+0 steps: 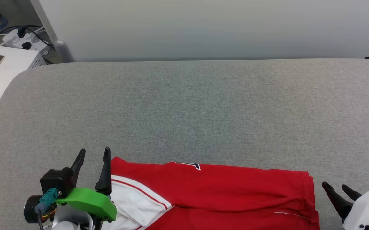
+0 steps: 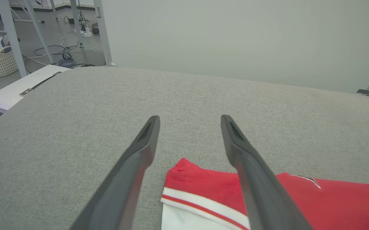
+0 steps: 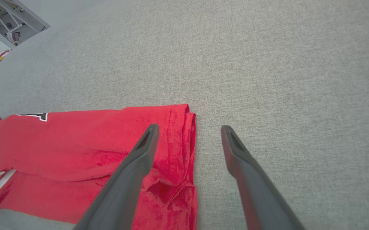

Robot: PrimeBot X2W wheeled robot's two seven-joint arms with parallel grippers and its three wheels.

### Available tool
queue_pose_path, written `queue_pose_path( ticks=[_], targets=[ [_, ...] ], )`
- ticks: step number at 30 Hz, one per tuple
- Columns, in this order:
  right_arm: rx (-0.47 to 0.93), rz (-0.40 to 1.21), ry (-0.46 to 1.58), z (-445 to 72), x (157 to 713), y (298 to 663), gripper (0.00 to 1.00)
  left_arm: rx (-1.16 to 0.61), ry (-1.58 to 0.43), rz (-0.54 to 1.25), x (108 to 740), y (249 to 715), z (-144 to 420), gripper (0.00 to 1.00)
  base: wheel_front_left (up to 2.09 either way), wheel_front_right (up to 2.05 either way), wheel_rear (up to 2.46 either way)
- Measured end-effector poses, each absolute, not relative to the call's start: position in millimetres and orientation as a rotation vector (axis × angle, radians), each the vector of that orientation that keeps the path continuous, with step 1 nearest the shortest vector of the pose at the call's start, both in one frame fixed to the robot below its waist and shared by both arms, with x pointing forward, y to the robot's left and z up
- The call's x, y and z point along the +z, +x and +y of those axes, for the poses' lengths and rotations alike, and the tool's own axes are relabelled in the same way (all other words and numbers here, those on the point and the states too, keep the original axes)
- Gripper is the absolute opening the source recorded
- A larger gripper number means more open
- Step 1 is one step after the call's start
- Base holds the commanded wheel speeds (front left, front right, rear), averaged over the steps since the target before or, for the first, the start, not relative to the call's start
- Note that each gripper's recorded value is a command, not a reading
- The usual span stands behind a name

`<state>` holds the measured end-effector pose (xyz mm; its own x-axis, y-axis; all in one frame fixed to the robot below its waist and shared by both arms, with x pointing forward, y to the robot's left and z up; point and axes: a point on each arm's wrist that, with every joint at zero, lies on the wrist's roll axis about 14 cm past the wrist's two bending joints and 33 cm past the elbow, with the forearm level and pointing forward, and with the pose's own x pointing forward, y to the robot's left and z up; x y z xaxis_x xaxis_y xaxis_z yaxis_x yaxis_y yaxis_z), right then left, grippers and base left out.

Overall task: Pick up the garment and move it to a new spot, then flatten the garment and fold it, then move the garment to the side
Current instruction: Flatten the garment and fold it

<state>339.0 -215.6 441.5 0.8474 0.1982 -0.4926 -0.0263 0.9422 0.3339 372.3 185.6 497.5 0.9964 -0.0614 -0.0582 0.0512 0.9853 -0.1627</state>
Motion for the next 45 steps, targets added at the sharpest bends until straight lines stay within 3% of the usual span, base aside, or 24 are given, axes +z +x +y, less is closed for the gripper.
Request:
queue_pose_path(
  ticks=[10, 22, 23, 24, 25, 26, 37, 45],
  targets=[
    [0.166, 0.751, 0.320, -204.0, 405.8, 332.5, 1.00, -0.056, -0.079, -0.098, 534.8, 377.4, 174.4, 1.00, 0.00, 0.00, 0.00],
    [0.248, 1.004, 0.379, -171.3, 358.9, 315.9, 1.00, -0.025, -0.077, -0.090, 528.8, 375.1, 174.7, 1.00, 0.00, 0.00, 0.00],
    [0.252, 1.019, 0.378, -170.1, 357.1, 315.5, 0.85, -0.025, -0.078, -0.086, 527.7, 374.9, 174.5, 1.00, 0.00, 0.00, 0.00],
    [0.257, 1.025, 0.384, -168.1, 356.7, 316.0, 0.44, -0.023, -0.081, -0.083, 526.6, 374.7, 174.4, 1.00, 0.00, 0.00, 0.00],
    [0.258, 1.026, 0.388, -167.5, 356.4, 316.6, 0.10, -0.021, -0.081, -0.076, 524.6, 374.3, 174.6, 1.00, 0.00, 0.00, 0.00],
    [0.260, 1.025, 0.388, -166.9, 356.6, 317.8, 0.00, -0.018, -0.081, -0.068, 521.9, 373.9, 175.4, 1.00, 0.00, 0.00, 0.00],
    [0.276, 0.901, 0.366, -165.0, 383.5, 334.6, 0.00, -0.025, -0.077, -0.052, 520.4, 372.7, 174.8, 1.00, 0.00, 0.00, 0.00],
    [0.161, 0.825, 0.333, -214.9, 406.8, 352.8, 0.00, -0.048, -0.065, -0.062, 525.4, 375.5, 171.1, 1.00, 0.00, 0.00, 0.00]
  ],
)
